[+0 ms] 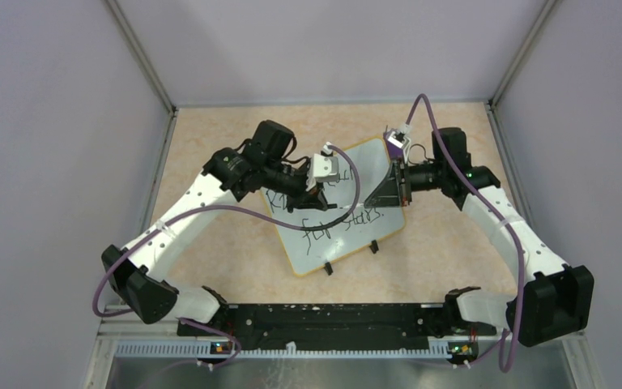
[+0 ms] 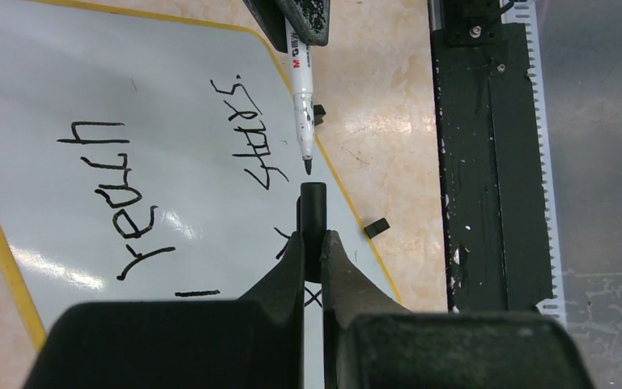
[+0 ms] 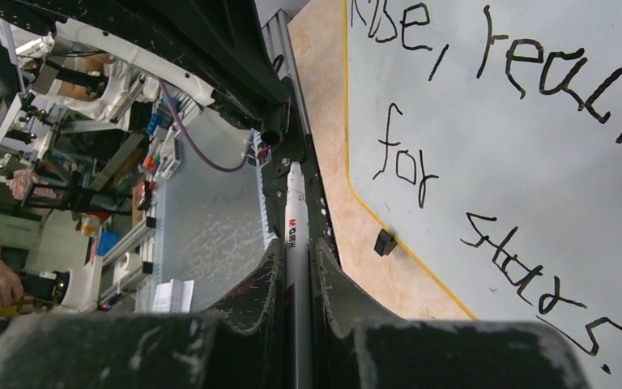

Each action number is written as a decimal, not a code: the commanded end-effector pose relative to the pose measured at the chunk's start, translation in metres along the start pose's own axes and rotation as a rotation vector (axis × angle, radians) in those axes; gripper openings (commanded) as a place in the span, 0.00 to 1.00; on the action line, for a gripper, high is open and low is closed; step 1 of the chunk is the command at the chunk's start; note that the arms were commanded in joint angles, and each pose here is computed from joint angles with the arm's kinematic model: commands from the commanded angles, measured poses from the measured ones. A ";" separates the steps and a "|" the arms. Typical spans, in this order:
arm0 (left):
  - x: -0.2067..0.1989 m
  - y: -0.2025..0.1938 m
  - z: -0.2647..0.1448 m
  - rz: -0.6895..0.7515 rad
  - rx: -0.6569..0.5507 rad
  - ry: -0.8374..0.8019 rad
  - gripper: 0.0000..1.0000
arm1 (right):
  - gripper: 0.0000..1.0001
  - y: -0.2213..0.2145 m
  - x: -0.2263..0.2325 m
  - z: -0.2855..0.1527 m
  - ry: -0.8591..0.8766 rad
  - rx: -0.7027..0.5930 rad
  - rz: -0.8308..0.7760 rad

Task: Write a sentence on the whiteboard
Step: Insert the whiteboard marker without the cap into the pen cap, then pass from the right arm to the left

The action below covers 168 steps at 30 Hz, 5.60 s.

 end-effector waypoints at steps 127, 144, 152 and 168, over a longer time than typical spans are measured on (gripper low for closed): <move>0.013 -0.009 -0.014 0.127 0.191 0.165 0.67 | 0.00 0.012 0.025 0.036 0.251 -0.127 -0.067; 0.010 -0.001 0.019 0.125 0.193 0.109 0.07 | 0.00 0.010 0.027 0.041 0.269 -0.122 -0.053; 0.014 0.014 0.031 0.100 0.147 0.085 0.00 | 0.00 0.007 0.022 0.047 0.244 -0.101 -0.056; 0.024 0.045 0.045 0.122 0.071 0.066 0.00 | 0.00 0.003 0.029 0.059 0.268 -0.070 -0.063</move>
Point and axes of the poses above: each gripper's point midway between its finger pads, its own z axis out along the fingers, its own x axis along the line the jaws close on, y = z × x, the point moved 3 cm from there along -z, back along the fingers, and after that the axes turned 15 degrees about z, right-handed, at the moved point
